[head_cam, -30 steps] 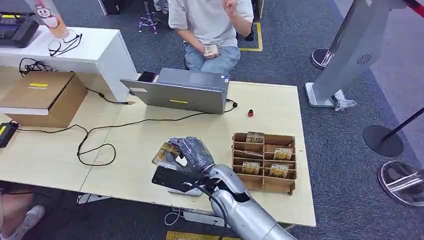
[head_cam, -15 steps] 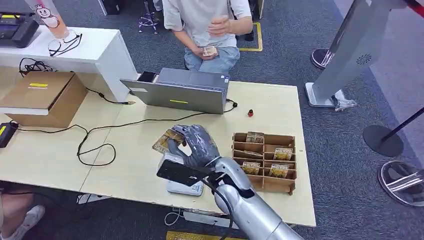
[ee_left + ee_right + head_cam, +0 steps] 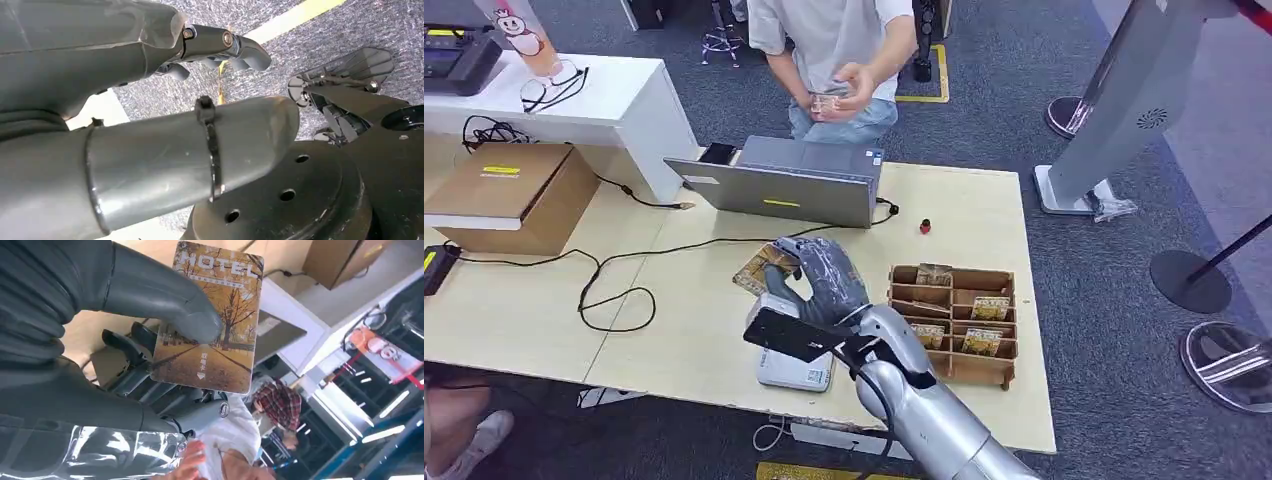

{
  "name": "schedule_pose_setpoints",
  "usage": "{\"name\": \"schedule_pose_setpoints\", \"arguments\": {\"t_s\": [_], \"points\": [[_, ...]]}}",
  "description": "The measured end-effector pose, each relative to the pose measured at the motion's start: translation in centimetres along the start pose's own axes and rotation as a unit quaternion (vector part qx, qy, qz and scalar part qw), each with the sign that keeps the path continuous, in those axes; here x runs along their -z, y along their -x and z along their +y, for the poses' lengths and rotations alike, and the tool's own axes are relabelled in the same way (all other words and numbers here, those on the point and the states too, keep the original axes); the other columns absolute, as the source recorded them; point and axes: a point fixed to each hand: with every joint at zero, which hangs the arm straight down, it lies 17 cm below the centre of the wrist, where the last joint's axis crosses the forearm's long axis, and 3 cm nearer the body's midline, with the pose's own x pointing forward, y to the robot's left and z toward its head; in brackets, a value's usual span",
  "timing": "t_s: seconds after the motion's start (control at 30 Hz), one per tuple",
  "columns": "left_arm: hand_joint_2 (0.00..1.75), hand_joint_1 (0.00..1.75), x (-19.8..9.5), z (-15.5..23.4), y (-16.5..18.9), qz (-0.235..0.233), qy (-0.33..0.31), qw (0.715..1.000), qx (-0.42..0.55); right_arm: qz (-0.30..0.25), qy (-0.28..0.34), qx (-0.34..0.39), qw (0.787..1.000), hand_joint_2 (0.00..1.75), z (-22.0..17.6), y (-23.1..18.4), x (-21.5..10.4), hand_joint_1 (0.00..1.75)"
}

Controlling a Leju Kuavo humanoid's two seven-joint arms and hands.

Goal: Pass the card to the sensor for recognition and then transmit it.

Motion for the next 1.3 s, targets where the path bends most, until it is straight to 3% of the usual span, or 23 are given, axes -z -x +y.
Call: {"name": "schedule_pose_setpoints", "arguments": {"t_s": [0.17,0.67,1.3], "points": [[0.0,0.0,0.0,0.0,0.0,-0.001,0.0,1.0,0.004,-0.006,0.031,-0.027,0.999,1.75,-1.7,-0.1,0.7,1.75],[0.0,0.0,0.1,-0.4,0.2,0.005,0.002,1.0,0.019,0.048,0.167,-0.144,0.974,1.75,-9.2,2.8,0.7,1.75],[0.0,0.0,0.2,-0.6,0.2,0.006,0.002,1.0,0.026,0.11,0.224,-0.186,0.95,1.75,-13.5,6.8,-0.7,1.75]]}}
